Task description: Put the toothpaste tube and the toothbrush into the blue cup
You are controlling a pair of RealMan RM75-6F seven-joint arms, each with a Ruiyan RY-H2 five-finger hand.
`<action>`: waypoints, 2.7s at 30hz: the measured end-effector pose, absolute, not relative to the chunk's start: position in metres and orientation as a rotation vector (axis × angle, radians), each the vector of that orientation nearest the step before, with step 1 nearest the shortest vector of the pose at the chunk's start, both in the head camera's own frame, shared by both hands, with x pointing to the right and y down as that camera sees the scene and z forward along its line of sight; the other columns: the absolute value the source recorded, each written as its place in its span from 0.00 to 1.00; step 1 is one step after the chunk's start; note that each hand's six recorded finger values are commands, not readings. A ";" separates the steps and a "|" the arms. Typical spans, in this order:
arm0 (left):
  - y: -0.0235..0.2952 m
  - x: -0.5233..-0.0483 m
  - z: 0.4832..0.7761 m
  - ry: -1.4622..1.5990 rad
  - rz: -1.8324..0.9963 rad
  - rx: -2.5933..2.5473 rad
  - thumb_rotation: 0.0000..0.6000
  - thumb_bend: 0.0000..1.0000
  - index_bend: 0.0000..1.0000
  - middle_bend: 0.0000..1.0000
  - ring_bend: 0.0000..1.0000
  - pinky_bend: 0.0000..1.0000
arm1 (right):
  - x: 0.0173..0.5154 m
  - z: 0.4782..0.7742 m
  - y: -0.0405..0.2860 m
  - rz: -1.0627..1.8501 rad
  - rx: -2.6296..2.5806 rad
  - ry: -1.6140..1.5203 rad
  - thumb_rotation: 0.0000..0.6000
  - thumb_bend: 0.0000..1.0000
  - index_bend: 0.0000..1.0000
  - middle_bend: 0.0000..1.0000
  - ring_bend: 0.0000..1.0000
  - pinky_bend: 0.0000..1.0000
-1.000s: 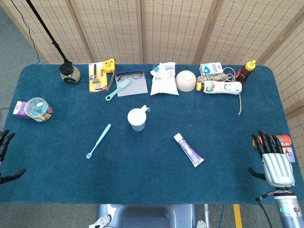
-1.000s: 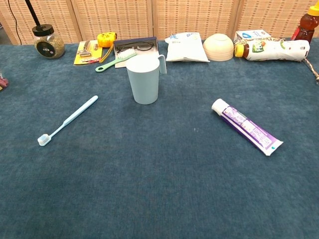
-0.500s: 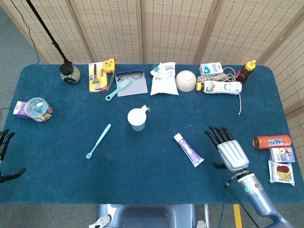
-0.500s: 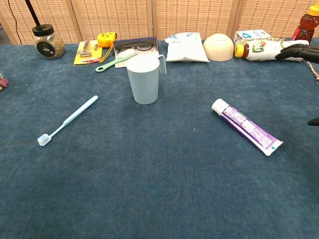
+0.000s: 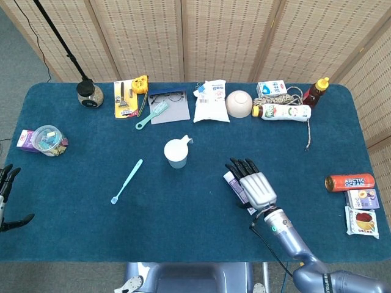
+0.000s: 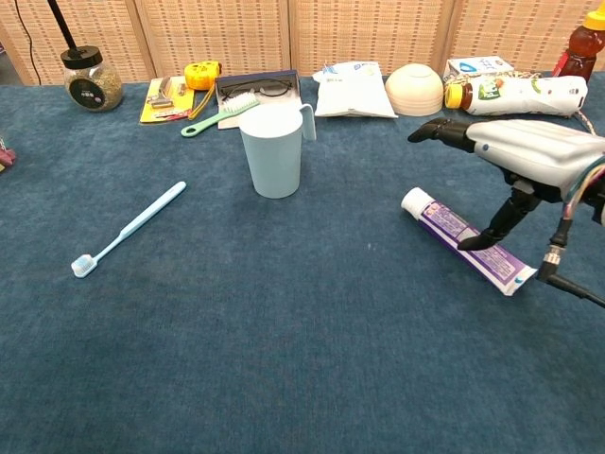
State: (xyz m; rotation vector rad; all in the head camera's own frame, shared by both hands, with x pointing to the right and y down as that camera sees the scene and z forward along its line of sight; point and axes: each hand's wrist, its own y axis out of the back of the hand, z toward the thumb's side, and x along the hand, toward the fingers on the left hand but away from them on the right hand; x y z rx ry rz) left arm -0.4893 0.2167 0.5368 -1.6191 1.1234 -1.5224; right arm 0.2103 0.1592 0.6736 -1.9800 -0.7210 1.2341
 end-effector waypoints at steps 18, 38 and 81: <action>0.215 -0.493 0.535 1.150 -1.527 -1.618 1.00 0.00 0.00 0.00 0.00 0.00 | 0.211 0.700 0.144 1.541 -1.897 -0.835 1.00 0.00 0.10 0.12 0.13 0.28; 0.215 -0.494 0.536 1.153 -1.536 -1.620 1.00 0.00 0.00 0.00 0.00 0.00 | 0.192 0.717 0.142 1.711 -1.862 -0.932 1.00 0.00 0.31 0.33 0.40 0.56; 0.218 -0.495 0.532 1.168 -1.523 -1.637 1.00 0.00 0.00 0.00 0.00 0.00 | 0.176 0.578 0.040 0.826 -1.909 -1.640 1.00 0.46 0.61 0.60 0.66 0.74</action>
